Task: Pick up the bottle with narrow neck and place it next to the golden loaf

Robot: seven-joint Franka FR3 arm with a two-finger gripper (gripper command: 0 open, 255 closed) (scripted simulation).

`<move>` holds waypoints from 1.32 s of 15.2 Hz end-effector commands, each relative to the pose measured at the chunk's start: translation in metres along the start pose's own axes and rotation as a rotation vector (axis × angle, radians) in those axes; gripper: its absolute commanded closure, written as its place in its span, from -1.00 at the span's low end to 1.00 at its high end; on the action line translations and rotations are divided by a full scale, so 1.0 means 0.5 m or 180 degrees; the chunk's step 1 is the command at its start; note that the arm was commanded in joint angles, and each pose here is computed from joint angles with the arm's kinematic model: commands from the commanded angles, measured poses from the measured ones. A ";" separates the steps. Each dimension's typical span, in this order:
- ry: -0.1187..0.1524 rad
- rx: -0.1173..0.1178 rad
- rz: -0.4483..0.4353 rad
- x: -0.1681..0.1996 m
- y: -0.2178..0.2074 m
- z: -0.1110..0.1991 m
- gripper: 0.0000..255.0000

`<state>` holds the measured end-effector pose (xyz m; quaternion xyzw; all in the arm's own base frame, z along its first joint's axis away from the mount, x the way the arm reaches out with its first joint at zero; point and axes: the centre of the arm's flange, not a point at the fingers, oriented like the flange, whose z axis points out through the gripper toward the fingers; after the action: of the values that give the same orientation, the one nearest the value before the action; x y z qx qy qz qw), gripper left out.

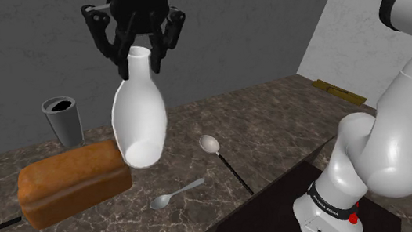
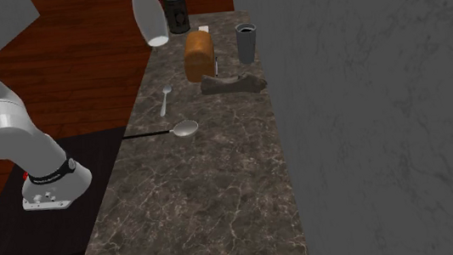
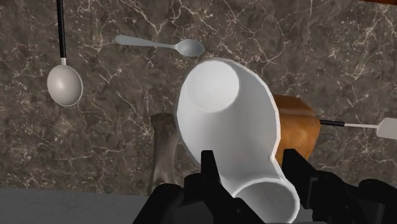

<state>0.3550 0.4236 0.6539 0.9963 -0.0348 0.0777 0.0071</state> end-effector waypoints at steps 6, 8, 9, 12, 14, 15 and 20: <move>0.0001 0.0002 0.0008 -0.088 -0.159 -0.016 1.00; 0.0001 0.0002 0.0008 -0.092 -0.159 0.005 1.00; 0.0001 0.0002 0.0008 -0.093 -0.159 0.015 1.00; 0.0001 0.0002 0.0008 -0.098 -0.159 0.046 1.00; 0.0001 0.0002 0.0008 -0.101 -0.159 0.067 1.00; 0.0001 0.0002 0.0008 -0.103 -0.159 0.078 1.00; 0.0001 0.0002 0.0008 -0.111 -0.160 0.130 1.00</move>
<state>0.3158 0.5053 0.5856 0.9963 -0.0360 0.0774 0.0072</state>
